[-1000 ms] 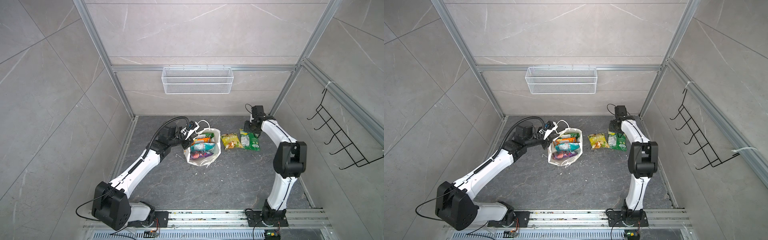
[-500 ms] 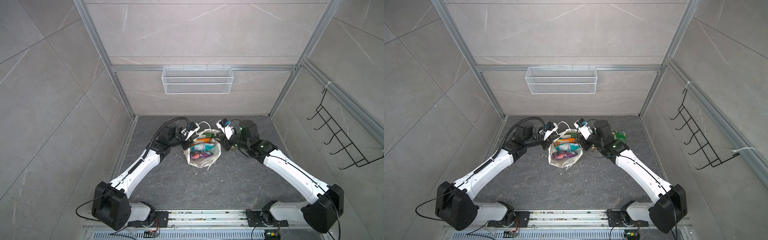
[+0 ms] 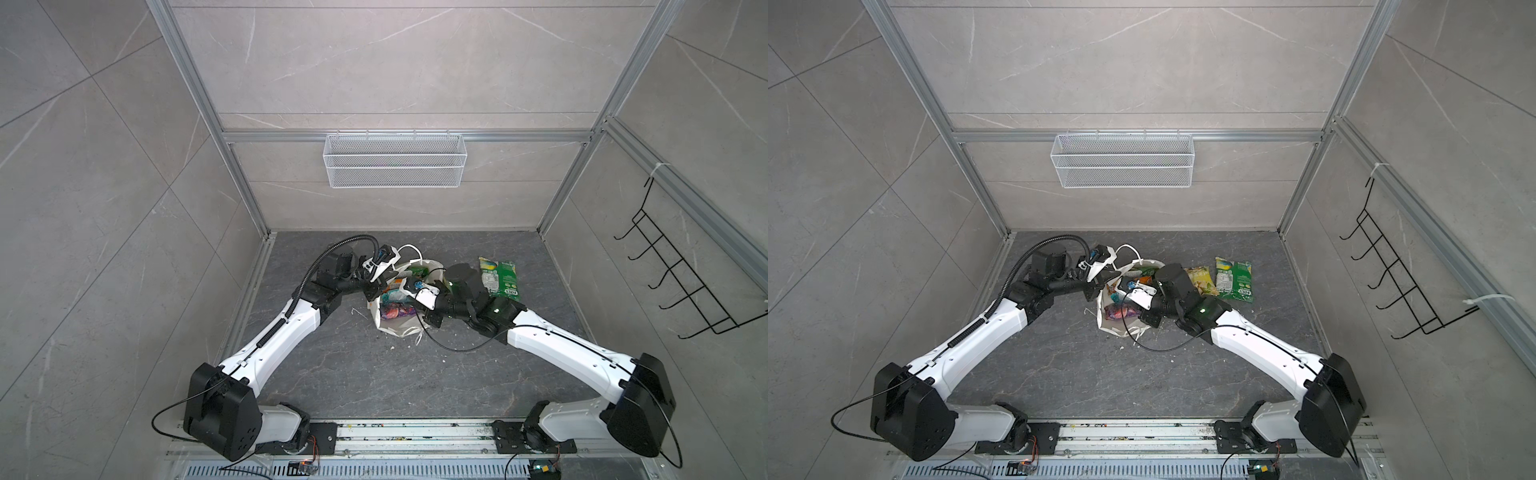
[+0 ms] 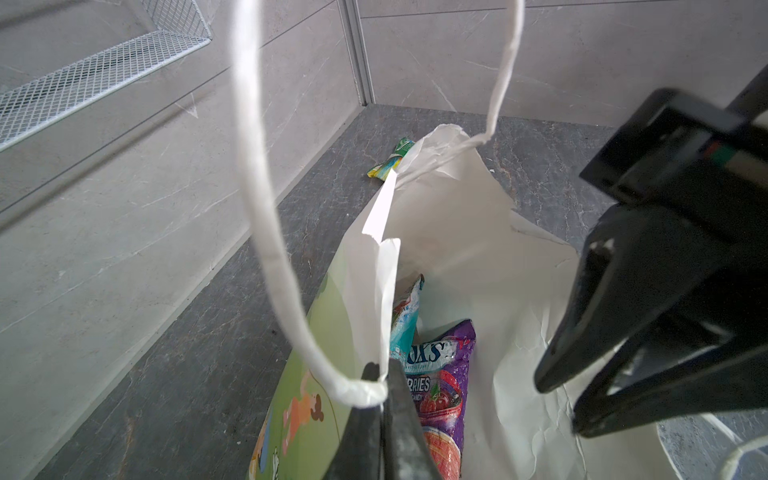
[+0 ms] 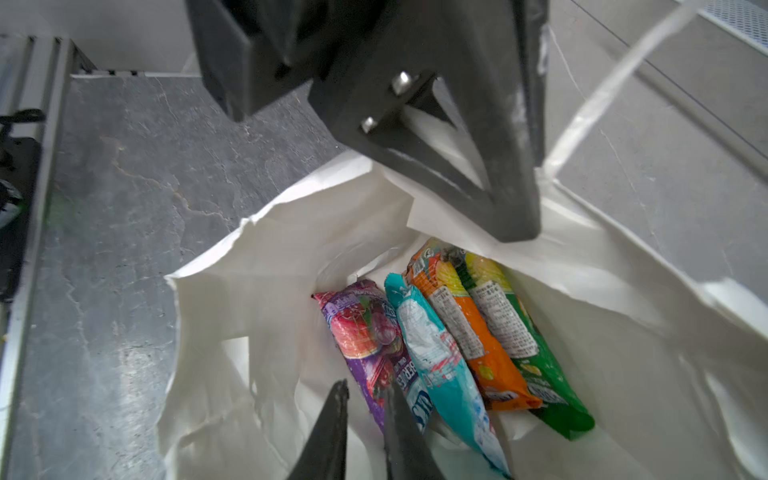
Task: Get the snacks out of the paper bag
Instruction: 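Lower the right gripper into the paper bag and pinch the teal snack bag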
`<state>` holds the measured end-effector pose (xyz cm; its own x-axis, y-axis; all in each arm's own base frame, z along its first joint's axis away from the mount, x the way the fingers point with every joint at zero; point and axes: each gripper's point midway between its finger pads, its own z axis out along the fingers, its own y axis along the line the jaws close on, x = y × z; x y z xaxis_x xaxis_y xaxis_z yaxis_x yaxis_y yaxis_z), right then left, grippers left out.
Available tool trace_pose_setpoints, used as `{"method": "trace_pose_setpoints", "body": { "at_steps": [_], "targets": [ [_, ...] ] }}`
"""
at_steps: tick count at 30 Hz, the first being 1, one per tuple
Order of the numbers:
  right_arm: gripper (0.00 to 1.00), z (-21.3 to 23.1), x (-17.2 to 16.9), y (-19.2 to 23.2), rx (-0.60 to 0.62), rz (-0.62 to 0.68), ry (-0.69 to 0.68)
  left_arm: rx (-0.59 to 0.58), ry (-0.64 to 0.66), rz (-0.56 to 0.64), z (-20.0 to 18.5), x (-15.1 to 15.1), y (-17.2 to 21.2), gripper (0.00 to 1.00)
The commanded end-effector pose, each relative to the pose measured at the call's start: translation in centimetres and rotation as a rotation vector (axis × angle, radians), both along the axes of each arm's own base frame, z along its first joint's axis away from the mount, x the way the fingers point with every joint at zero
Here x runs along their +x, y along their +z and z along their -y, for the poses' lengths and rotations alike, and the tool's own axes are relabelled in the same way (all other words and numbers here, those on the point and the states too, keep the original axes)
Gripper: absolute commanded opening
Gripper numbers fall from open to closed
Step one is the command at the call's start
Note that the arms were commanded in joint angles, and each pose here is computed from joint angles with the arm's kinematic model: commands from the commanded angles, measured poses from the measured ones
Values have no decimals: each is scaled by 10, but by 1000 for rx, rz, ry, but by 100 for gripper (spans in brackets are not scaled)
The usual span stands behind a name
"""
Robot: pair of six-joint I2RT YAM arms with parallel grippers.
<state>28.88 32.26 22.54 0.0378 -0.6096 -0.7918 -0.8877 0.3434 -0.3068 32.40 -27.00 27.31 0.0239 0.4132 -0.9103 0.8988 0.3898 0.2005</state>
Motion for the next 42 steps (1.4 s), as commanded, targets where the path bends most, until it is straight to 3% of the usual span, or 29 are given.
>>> {"method": "trace_pose_setpoints", "body": {
  "at_steps": [1, 14, 26, 29, 36, 39, 42],
  "targets": [
    [20, 1, 19, -17, -161, 69, -23, -40, -51, 55, 3, -11, 20, 0],
    [23, 9, 51, -69, -432, 73, -72, -37, -45, 74, 2, -10, 21, 0],
    [47, 0, 78, -95, -506, 70, -131, -42, -51, 89, 3, -9, 23, 0],
    [48, -2, 88, -101, -517, 82, -157, -41, -56, 90, 3, -10, 25, 0],
    [26, -5, 101, -129, -579, 52, -177, -39, -51, 81, 4, -8, 21, 0],
    [8, -8, 98, -126, -559, 49, -168, -37, -41, 93, 2, -7, 19, 0],
    [6, -10, 95, -110, -523, 49, -161, -32, -37, 90, 2, -6, 21, 0]
  ]
}}
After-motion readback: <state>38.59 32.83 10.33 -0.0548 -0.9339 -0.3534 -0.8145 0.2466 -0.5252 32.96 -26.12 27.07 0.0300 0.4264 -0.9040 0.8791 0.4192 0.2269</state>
